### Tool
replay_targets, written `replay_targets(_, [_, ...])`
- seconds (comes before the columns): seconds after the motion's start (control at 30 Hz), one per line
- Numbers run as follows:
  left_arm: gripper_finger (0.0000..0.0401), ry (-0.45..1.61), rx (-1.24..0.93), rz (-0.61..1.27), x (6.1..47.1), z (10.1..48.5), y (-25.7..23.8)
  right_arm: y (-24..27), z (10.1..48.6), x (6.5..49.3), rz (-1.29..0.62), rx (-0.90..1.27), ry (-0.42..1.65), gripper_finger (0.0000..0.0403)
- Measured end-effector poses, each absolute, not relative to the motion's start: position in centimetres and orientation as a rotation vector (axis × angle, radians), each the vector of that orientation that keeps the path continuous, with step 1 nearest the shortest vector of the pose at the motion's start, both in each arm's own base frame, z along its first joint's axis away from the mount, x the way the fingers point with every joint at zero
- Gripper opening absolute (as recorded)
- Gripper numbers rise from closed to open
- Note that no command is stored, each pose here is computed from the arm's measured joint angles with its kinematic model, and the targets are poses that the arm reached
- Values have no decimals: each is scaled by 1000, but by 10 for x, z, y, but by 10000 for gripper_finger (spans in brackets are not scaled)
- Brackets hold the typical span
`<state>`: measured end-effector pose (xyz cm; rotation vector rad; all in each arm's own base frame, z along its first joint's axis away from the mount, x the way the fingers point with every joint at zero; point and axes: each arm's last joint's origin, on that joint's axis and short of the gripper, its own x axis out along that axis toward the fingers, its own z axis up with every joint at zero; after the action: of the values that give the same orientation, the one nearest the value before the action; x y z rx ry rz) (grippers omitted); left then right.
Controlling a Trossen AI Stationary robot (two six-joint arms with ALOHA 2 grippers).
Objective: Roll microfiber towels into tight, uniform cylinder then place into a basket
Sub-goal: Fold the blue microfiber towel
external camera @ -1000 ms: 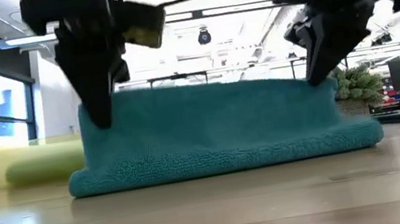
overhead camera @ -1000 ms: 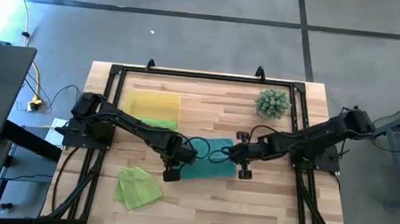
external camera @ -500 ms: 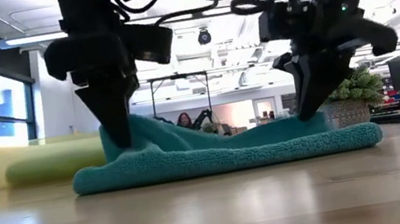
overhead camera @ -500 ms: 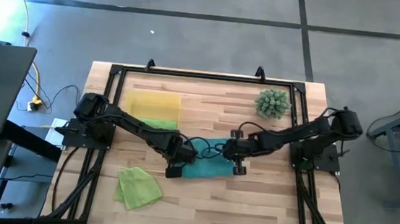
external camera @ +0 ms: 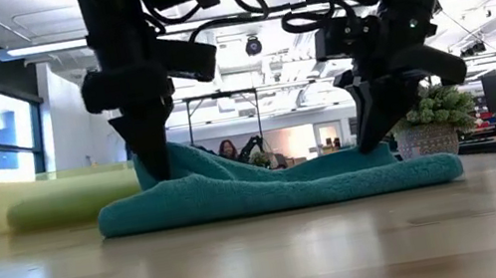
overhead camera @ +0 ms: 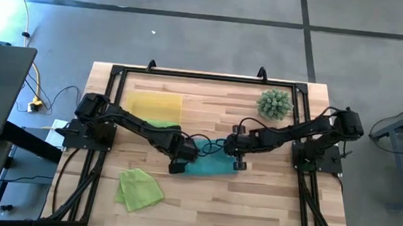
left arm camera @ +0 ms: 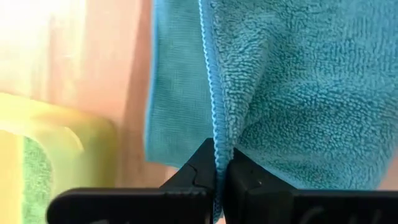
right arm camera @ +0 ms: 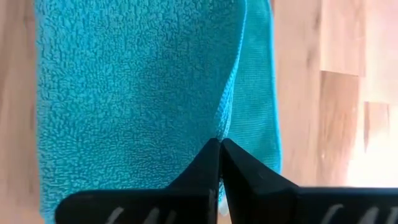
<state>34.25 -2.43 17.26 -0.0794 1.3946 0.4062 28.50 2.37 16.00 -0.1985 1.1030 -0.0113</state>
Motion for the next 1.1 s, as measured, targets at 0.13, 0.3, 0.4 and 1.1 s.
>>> replay_targets(0.13, [0, 1389, -91, 431, 343, 173, -17, 18, 160, 285, -22, -200, 1105, 0])
replay_targets(0.3, [0, 1386, -108, 449, 344, 173, -12, 11, 160, 286, -36, -197, 1108, 0])
replay_targets(0.4, [0, 1386, -108, 448, 343, 173, -12, 8, 160, 286, -43, -198, 1110, 0])
replay_targets(1.1, [0, 1375, -86, 458, 344, 174, -12, 17, 182, 293, -41, -200, 1150, 159])
